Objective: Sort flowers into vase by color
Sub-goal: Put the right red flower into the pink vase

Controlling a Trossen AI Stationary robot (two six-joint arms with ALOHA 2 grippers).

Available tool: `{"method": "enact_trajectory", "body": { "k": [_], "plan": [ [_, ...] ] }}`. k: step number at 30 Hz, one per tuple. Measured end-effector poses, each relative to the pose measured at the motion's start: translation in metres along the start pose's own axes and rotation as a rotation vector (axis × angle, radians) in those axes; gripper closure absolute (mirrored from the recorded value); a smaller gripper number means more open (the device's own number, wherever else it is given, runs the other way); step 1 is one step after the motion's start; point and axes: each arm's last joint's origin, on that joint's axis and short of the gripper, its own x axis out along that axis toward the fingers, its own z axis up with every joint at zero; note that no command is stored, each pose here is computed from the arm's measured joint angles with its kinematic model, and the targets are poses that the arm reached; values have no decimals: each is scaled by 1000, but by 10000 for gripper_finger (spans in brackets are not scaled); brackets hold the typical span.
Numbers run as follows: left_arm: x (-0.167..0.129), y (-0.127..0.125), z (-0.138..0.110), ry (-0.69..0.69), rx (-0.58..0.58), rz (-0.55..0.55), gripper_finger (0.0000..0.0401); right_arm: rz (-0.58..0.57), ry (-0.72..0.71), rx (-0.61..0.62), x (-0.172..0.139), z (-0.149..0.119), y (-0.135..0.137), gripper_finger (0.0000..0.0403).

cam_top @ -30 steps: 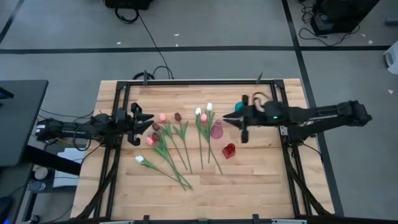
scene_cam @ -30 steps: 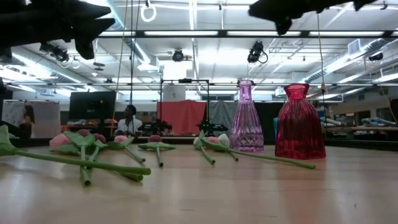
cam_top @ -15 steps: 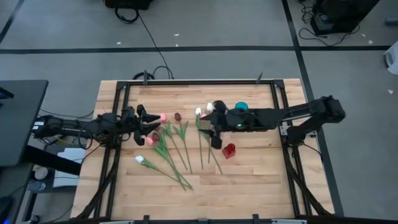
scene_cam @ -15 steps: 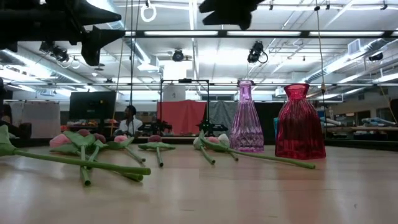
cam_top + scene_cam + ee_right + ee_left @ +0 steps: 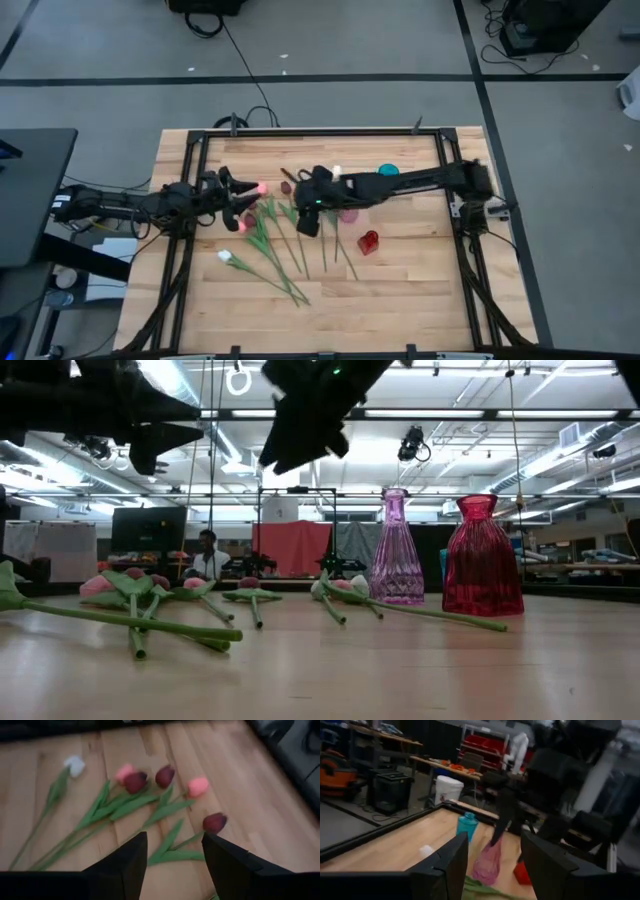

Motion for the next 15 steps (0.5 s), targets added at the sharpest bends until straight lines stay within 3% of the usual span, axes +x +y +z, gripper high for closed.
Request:
{"method": "enact_trajectory", "body": {
  "k": [5, 10, 15],
  "plan": [
    [-1, 2, -13, 64, 41, -52, 213, -4, 94, 52, 35, 6, -4, 206],
    [-1, 5, -17, 52, 67, 1, 213, 41, 188, 67, 79, -5, -6, 206],
    [-1, 6, -18, 61, 101, 45, 213, 19, 242, 89, 102, -11, -13, 206]
  ]
}}
